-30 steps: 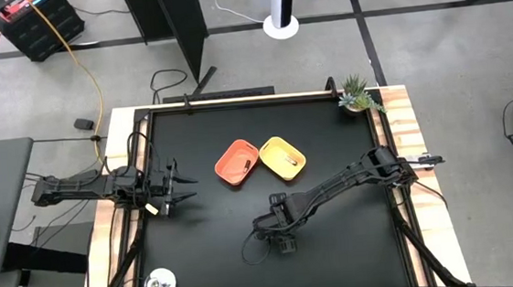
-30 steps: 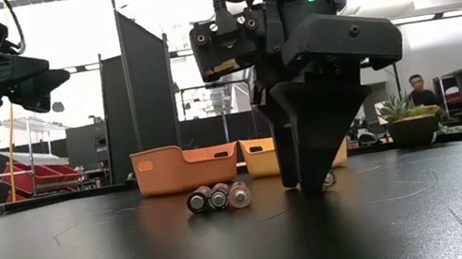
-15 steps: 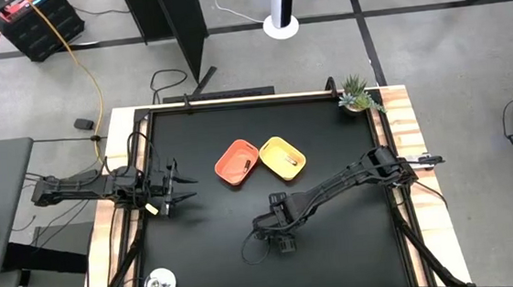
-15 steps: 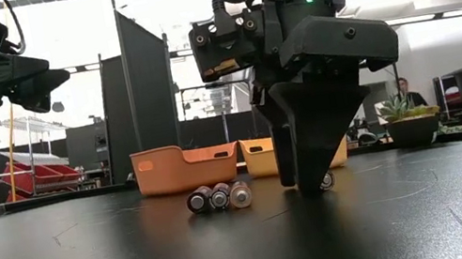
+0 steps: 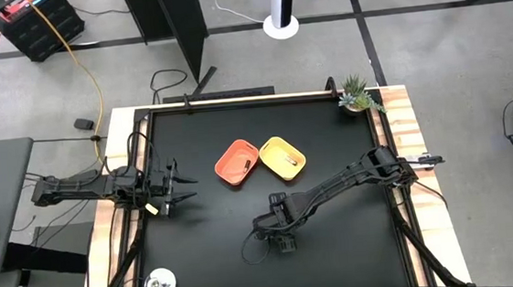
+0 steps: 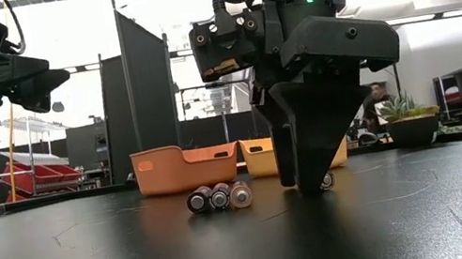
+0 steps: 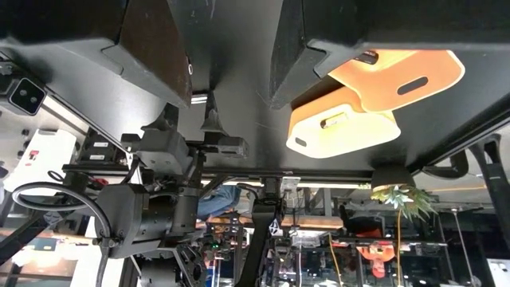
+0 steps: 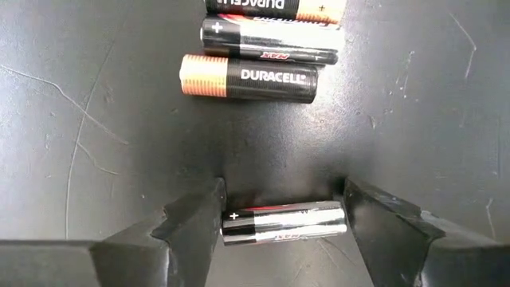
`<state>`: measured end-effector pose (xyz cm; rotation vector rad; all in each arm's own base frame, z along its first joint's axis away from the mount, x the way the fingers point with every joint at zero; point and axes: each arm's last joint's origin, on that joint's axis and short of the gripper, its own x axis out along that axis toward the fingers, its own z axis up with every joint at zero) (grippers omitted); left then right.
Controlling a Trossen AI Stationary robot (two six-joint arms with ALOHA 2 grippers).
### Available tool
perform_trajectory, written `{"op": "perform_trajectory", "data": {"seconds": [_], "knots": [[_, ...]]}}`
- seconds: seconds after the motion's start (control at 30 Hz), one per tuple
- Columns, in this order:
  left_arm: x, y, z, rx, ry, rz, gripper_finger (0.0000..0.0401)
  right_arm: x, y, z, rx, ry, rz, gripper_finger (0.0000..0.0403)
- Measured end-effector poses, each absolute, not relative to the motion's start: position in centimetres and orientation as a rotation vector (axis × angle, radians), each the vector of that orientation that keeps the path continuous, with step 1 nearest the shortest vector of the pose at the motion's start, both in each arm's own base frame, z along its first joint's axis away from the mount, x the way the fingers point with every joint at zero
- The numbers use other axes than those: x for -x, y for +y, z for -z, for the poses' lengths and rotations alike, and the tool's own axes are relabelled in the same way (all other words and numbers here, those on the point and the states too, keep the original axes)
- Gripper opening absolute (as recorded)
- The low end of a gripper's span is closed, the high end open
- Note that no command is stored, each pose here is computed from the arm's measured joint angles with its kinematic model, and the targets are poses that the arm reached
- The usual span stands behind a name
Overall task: Sort batteries
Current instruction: Put the white battery into the yellow bin
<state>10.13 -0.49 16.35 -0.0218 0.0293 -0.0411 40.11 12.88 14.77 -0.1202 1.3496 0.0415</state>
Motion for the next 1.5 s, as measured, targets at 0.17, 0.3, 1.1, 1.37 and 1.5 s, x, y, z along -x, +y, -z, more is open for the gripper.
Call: {"op": "perform_trajectory", "data": {"seconds": [0.17, 0.3, 1.1, 1.37, 1.5], "knots": [[-10.13, -0.49, -16.35, 0.022, 0.029, 0.041, 0.0167, -40.11, 12.87, -14.77, 0.122, 1.350, -0.039, 0.0300], [-10.13, -0.49, -16.35, 0.022, 0.029, 0.041, 0.0167, -40.04, 12.84, -14.77, 0.125, 1.356, -0.036, 0.0332], [-10.13, -0.49, -16.34, 0.021, 0.030, 0.041, 0.0167, -39.47, 12.90, -14.71, 0.146, 1.427, -0.154, 0.0306], [-10.13, -0.49, -16.34, 0.022, 0.031, 0.041, 0.0167, -39.66, 12.68, -14.71, 0.136, 1.416, -0.158, 0.0264], [-10.13, -0.49, -16.32, 0.021, 0.032, 0.041, 0.0167, -39.83, 12.60, -14.75, 0.131, 1.401, -0.156, 0.0237]]}}
